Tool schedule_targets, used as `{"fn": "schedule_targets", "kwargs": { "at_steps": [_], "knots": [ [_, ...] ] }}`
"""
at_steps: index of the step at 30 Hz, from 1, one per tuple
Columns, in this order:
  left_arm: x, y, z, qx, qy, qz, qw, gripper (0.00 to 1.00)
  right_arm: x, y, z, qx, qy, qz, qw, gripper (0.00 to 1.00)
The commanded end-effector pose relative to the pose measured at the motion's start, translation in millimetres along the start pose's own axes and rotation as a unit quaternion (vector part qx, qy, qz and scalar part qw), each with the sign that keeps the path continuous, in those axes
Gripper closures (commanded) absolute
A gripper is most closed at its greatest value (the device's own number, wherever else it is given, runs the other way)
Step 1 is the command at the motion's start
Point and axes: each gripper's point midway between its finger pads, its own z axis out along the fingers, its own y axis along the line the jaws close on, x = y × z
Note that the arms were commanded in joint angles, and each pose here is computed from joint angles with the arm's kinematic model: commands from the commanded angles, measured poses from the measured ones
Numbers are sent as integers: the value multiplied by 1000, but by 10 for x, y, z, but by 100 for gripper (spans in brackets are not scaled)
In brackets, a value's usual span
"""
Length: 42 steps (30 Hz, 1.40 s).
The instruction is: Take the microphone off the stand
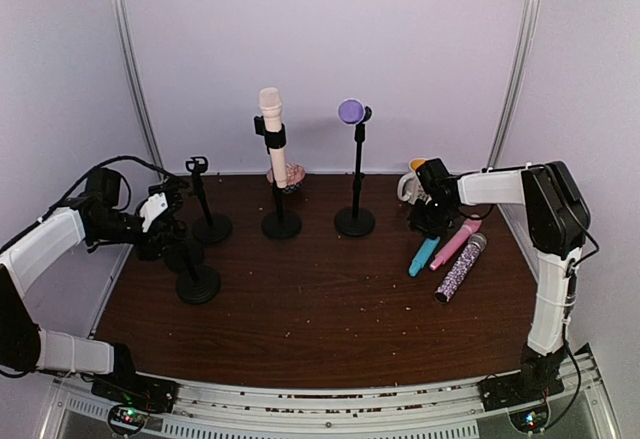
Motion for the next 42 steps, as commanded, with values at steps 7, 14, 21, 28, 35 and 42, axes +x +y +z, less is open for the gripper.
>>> {"fn": "schedule_targets", "kwargs": {
  "at_steps": [7,14,21,28,35,42],
  "knots": [
    [-294,40,-217,-1,-32,-5,999,2,-340,612,-987,-99,-138,-77,982,39],
    [-606,-52,-489,17,-58,-38,997,2,-277,1249,-1969,-149,-289,-228,918,18],
    [-840,-60,-657,37,-74,-83,993,2,-80,1738,-2665,-170,-380,-340,843,0],
    [-1008,-50,-789,40,-87,-100,990,2,-87,2028,-2943,-144,-432,-370,810,0],
    [-1138,-122,-880,54,-110,-97,988,2,8,2263,-3336,-87,-513,-402,753,4],
    [-1224,-119,-903,67,-125,-108,984,2,-118,2473,-3419,-2,-536,-400,743,10]
  ]
}}
